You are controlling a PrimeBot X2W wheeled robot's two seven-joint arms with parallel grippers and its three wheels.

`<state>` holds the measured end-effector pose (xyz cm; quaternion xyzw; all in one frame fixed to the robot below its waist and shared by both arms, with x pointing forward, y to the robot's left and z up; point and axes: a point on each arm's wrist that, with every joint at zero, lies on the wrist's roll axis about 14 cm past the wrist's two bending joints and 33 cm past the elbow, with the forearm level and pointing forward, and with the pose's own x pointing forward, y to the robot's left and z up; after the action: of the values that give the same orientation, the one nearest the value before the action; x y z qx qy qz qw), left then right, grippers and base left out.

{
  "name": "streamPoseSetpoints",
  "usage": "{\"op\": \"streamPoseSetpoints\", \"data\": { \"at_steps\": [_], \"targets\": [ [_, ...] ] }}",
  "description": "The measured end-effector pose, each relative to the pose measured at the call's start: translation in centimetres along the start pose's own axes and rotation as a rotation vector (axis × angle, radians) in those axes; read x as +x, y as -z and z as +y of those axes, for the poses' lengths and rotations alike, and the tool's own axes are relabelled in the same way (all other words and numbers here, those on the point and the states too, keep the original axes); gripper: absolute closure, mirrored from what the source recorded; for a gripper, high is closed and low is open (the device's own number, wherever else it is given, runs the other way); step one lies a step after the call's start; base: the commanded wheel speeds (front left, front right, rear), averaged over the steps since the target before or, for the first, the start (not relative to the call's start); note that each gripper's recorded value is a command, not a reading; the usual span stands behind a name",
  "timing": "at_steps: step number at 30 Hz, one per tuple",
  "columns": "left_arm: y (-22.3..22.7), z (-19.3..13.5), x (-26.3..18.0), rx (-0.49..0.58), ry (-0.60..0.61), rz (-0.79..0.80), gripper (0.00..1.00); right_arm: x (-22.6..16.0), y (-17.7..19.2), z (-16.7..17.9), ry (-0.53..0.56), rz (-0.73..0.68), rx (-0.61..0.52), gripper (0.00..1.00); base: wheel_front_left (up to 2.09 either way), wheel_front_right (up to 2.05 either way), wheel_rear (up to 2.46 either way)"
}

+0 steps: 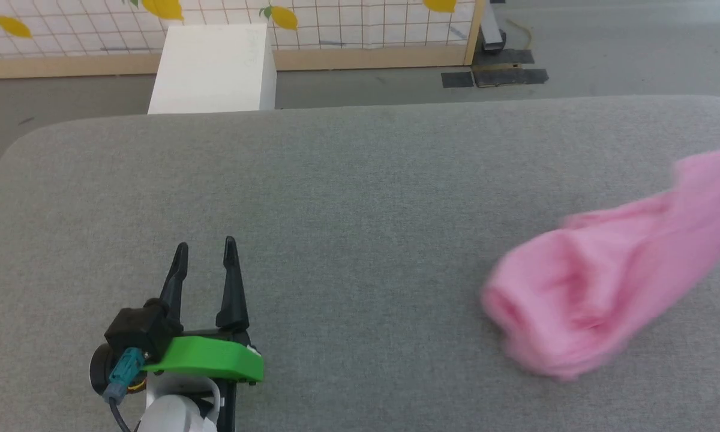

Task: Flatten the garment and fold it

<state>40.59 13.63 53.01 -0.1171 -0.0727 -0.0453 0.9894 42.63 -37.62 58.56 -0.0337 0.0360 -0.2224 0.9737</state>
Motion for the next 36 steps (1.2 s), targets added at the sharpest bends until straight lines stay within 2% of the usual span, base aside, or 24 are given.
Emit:
{"op": "streamPoseSetpoints", "data": {
  "at_steps": [2, 5, 7, 10, 13, 17, 21, 25, 30, 31, 32, 36],
  "targets": [
    [-0.1, -0.1, 0.0, -0.001, 0.002, -0.003, 0.0, -0.2, -3.8, -1.0, 0.037, -0.114, -0.028, 1.0, 0.0, 0.0, 0.0],
    [-0.3, -0.1, -0.1, -0.001, 0.001, -0.008, 0.0, -1.0, -8.9, -0.4, 0.038, -0.266, -0.065, 1.0, 0.0, 0.0, 0.0],
    [-0.4, 0.0, -0.1, 0.0, -0.001, -0.01, 0.0, -1.5, -10.9, 2.0, -0.02, -0.324, -0.081, 1.0, 0.0, 0.0, 0.0],
    [-0.5, 0.1, -0.2, 0.001, -0.004, -0.011, 0.0, -2.0, -10.9, 7.3, -0.171, -0.312, -0.096, 1.0, 0.0, 0.0, 0.0],
    [-0.4, 0.2, -0.2, 0.001, -0.006, -0.008, 0.0, -2.9, -8.8, 12.4, -0.324, -0.251, -0.129, 1.0, 0.0, 0.0, 0.0],
    [-0.1, 0.2, -0.4, -0.001, -0.007, 0.001, 0.0, -5.0, -3.1, 19.3, -0.537, -0.11, -0.159, 1.0, 0.0, 0.0, 0.0],
    [0.2, 0.6, -0.6, -0.004, -0.017, 0.009, 0.0, -8.8, 2.7, 25.7, -0.748, 0.038, -0.159, 1.0, 0.0, 0.0, 0.0],
    [0.3, 1.1, -0.9, 0.0, -0.033, 0.015, 0.0, -13.4, 7.2, 30.3, -0.934, 0.154, -0.184, 1.0, 0.0, 0.0, 0.0],
    [0.2, 1.6, -1.2, 0.004, -0.049, 0.014, 0.0, -18.8, 10.7, 33.5, -1.112, 0.261, -0.204, 0.98, 0.0, 0.0, 0.0],
    [0.1, 1.7, -1.2, 0.004, -0.05, 0.013, 0.0, -19.6, 11.2, 33.7, -1.139, 0.28, -0.21, 0.62, 0.0, 0.0, 0.0],
    [0.1, 1.7, -1.2, 0.004, -0.05, 0.012, 0.0, -20.1, 11.7, 33.8, -1.153, 0.296, -0.212, 0.0, 0.0, 0.0, 0.0],
    [-0.1, 1.4, -1.2, 0.003, -0.043, 0.006, 0.0, -21.0, 12.2, 33.5, -1.179, 0.334, -0.189, 0.0, 0.0, 0.0, 0.0]
  ]
}}
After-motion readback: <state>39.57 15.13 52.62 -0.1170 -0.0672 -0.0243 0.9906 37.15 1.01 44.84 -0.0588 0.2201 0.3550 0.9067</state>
